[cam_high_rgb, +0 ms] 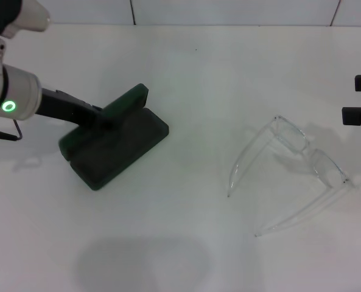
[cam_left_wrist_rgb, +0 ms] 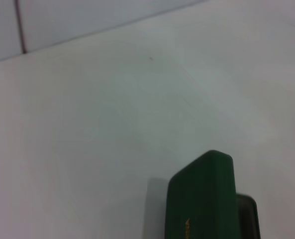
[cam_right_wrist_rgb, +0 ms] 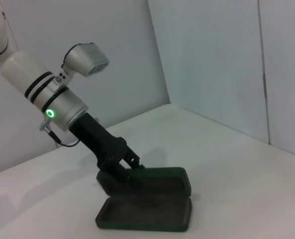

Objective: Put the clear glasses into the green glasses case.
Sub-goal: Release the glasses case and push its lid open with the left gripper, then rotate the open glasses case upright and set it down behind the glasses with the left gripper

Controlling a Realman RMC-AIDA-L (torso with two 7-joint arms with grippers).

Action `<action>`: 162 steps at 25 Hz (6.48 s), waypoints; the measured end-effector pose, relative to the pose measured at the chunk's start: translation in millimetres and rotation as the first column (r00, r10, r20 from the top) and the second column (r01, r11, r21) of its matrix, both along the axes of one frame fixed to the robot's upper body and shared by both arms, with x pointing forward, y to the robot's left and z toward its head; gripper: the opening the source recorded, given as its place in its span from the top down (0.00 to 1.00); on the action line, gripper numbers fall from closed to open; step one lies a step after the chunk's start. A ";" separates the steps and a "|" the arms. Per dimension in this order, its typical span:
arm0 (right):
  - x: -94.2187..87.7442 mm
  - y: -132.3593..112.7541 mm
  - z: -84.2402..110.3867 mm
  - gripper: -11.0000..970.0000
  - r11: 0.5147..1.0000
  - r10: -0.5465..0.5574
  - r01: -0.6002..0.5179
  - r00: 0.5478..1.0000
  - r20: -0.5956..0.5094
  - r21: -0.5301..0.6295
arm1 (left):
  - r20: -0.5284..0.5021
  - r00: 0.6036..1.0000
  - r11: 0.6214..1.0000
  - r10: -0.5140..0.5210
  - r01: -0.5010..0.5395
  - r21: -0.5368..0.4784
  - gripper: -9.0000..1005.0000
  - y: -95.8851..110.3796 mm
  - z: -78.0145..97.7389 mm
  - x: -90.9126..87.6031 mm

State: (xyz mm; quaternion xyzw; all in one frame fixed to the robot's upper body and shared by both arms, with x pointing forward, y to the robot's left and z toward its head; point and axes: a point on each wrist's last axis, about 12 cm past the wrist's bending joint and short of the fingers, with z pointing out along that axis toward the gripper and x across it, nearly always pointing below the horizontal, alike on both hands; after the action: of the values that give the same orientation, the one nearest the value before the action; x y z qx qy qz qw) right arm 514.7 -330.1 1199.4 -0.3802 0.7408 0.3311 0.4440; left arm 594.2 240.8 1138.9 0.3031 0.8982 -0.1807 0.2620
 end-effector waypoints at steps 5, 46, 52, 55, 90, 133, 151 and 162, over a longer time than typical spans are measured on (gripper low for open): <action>0.0 -0.1 -0.1 0.15 1.000 0.000 0.000 1.000 0.001 0.000 | 0.011 0.998 0.997 -0.066 0.066 0.037 0.40 -8.8 -1.4 -1.7; 82.4 57.5 8.2 0.18 0.875 -0.233 -0.007 0.871 -0.434 -0.483 | 0.243 0.816 0.821 -0.524 0.408 0.399 0.80 -90.7 50.3 -57.9; 85.4 66.3 -7.5 0.18 0.851 -0.248 -0.018 0.866 -0.433 -0.524 | 0.235 0.820 0.822 -0.521 0.408 0.398 0.80 -89.1 46.0 -60.7; 89.1 72.3 -14.4 0.19 0.844 -0.249 -0.014 0.876 -0.413 -0.537 | 0.232 0.823 0.822 -0.519 0.407 0.398 0.80 -88.1 44.8 -61.3; 100.7 98.2 -47.1 0.54 0.814 -0.228 -0.053 0.887 -0.402 -0.578 | 0.250 0.828 0.833 -0.501 0.384 0.398 0.79 -83.2 43.2 -62.5; 4.3 -40.9 52.5 0.88 0.851 -0.452 0.437 0.892 0.016 -0.290 | 0.359 0.706 0.785 -0.610 0.477 0.395 0.78 -106.2 47.2 -68.9; -9.8 -72.1 42.9 0.88 0.826 -0.517 0.505 0.856 0.021 -0.250 | 0.387 0.569 0.688 -0.725 0.602 0.404 0.77 -173.5 26.0 -51.3; -9.9 -75.3 37.0 0.88 0.830 -0.516 0.501 0.856 0.002 -0.244 | 0.394 0.475 0.617 -0.787 0.622 0.483 0.77 -184.1 8.2 -56.9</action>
State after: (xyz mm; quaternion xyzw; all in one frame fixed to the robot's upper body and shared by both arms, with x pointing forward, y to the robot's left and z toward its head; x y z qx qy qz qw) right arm 504.8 -405.4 1236.4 -0.2086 0.8629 0.1227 0.4438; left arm 537.3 56.7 1147.1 0.7203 0.5819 -0.0475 0.3746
